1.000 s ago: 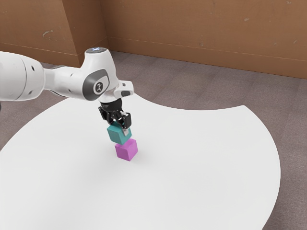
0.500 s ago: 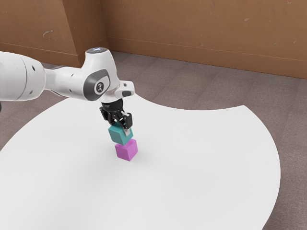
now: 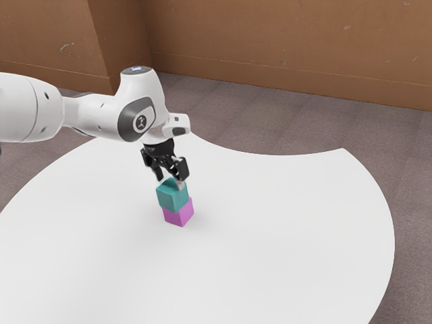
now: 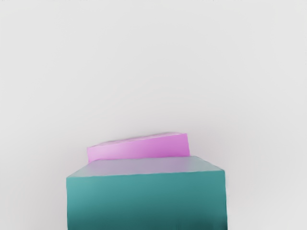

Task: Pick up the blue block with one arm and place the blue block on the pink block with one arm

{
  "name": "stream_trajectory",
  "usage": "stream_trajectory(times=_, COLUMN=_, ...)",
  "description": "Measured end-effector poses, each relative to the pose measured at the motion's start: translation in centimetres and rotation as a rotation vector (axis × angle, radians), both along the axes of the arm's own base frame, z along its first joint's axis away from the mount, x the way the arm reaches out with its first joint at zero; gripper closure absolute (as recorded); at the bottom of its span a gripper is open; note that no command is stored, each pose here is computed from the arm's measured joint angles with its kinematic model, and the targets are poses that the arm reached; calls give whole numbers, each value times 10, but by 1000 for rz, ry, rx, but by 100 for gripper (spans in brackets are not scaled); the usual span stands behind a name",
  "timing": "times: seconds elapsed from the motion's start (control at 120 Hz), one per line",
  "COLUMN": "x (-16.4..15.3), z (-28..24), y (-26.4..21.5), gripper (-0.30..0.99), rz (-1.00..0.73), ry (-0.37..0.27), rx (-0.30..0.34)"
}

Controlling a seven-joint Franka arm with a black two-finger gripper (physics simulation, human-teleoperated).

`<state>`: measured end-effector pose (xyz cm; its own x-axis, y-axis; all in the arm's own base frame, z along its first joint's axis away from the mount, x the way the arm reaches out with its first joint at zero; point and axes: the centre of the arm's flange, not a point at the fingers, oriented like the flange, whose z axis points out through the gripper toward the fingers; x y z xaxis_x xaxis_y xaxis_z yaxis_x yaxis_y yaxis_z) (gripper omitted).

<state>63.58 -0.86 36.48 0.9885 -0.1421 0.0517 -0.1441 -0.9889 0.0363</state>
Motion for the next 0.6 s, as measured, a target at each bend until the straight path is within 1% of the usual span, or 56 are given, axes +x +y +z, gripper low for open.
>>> stream_trajectory(times=0.083, x=-1, z=8, y=-1, gripper=7, rz=-4, ry=-12, rx=-1)
stream_trajectory(times=0.283, x=-8, z=66, y=-8, gripper=3, rz=-22, ry=-70, rx=-5)
stream_trajectory(times=0.6, x=-10, z=79, y=-8, gripper=1, rz=-27, ry=-56, rx=-5)
